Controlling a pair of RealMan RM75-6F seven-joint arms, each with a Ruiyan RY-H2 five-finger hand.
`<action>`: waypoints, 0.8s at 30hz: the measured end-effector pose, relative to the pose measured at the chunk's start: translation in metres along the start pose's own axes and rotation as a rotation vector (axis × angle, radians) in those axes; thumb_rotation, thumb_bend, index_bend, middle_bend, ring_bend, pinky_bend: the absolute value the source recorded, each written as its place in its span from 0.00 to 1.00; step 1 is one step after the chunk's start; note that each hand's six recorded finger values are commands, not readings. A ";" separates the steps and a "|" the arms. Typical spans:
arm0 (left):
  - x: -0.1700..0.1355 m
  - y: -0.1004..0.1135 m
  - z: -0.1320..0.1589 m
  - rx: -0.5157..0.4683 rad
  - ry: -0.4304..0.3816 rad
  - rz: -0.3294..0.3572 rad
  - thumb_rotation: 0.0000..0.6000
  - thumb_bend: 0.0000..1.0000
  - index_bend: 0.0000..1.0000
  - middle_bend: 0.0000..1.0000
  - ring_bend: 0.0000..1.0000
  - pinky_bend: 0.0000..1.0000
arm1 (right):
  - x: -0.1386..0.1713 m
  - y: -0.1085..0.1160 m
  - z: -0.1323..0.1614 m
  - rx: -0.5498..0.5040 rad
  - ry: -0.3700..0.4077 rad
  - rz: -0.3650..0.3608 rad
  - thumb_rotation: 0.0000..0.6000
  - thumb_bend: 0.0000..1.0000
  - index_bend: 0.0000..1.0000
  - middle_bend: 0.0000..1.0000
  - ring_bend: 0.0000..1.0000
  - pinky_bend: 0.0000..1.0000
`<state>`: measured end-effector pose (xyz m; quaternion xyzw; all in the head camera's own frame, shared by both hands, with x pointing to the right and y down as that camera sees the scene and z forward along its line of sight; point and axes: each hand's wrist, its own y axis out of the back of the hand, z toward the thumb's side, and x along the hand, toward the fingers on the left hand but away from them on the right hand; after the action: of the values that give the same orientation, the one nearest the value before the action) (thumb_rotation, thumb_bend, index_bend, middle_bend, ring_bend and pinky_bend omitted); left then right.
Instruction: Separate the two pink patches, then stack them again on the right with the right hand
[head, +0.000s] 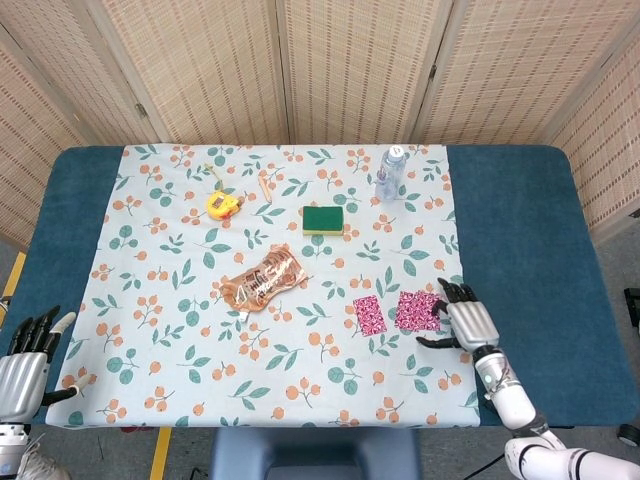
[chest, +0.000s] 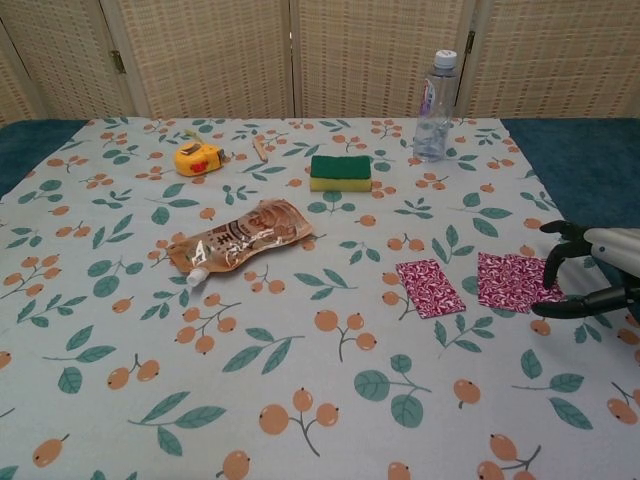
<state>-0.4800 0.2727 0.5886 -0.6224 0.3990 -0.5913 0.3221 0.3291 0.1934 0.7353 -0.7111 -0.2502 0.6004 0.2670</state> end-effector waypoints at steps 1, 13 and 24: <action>0.000 0.000 0.000 0.000 0.000 0.000 1.00 0.22 0.14 0.04 0.09 0.00 | 0.002 0.001 -0.004 0.000 -0.009 -0.005 0.39 0.04 0.39 0.03 0.00 0.00; 0.000 0.000 0.002 -0.001 -0.006 0.000 1.00 0.22 0.14 0.04 0.09 0.00 | 0.002 0.009 0.006 -0.015 0.025 -0.021 0.42 0.04 0.39 0.03 0.00 0.00; 0.000 0.001 -0.001 0.001 0.002 -0.002 1.00 0.22 0.14 0.04 0.09 0.00 | -0.013 -0.004 0.028 -0.006 0.063 0.010 0.44 0.04 0.39 0.03 0.00 0.00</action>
<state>-0.4809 0.2726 0.5880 -0.6219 0.3987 -0.5924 0.3214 0.2988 0.1899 0.7440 -0.7318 -0.2397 0.5783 0.2695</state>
